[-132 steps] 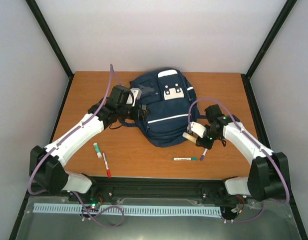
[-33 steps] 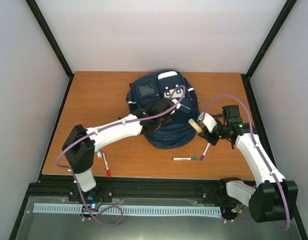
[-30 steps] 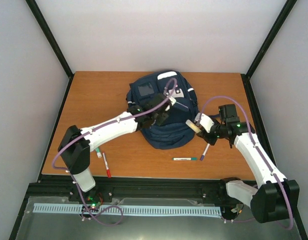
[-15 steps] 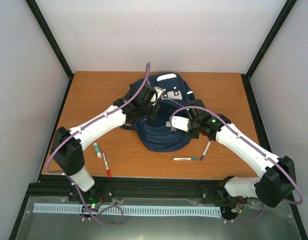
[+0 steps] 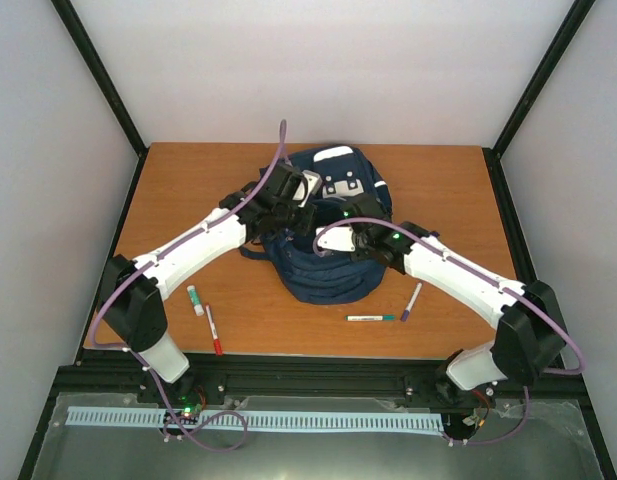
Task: Pack the student bag
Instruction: Place the stationery in the student bag.
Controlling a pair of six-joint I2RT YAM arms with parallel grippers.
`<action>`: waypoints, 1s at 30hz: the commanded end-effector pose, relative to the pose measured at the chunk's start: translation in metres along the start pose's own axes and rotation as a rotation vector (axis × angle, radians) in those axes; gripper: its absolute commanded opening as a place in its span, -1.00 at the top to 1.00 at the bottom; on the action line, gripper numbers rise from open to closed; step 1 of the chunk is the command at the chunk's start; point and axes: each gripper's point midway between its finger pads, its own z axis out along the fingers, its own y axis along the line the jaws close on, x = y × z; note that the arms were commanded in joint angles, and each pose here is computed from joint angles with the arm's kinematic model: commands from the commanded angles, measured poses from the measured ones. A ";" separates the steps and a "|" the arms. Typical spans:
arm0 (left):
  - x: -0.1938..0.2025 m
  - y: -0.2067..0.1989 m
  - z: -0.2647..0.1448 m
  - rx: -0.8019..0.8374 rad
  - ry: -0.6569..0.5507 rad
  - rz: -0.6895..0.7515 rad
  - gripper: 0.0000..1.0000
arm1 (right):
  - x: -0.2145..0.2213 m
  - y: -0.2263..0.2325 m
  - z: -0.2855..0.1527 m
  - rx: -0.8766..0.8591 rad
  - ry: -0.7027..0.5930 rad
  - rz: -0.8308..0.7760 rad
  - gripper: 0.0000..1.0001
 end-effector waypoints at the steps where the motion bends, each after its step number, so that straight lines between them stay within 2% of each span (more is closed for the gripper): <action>1: -0.061 -0.008 -0.050 0.086 -0.194 -0.088 0.99 | -0.002 -0.023 0.013 0.102 0.056 -0.096 0.58; 5: -0.062 -0.002 -0.054 0.073 -0.203 -0.096 0.98 | -0.004 -0.028 0.031 0.147 0.077 -0.112 0.54; 8: -0.062 -0.002 -0.055 0.071 -0.203 -0.096 0.98 | -0.007 -0.039 0.037 0.220 0.075 -0.098 0.29; 12: -0.062 -0.001 -0.055 0.065 -0.202 -0.093 0.98 | -0.014 -0.048 0.035 0.224 0.048 -0.029 0.13; 18: -0.061 -0.001 -0.056 0.062 -0.200 -0.090 0.98 | -0.016 -0.038 0.016 0.161 -0.011 0.040 0.11; 23: -0.059 0.000 -0.055 0.058 -0.189 -0.095 0.98 | -0.026 -0.012 -0.022 0.016 -0.149 0.131 0.10; 30: -0.056 -0.002 -0.052 0.070 -0.171 -0.105 0.98 | 0.004 0.018 -0.046 -0.134 -0.155 0.361 0.09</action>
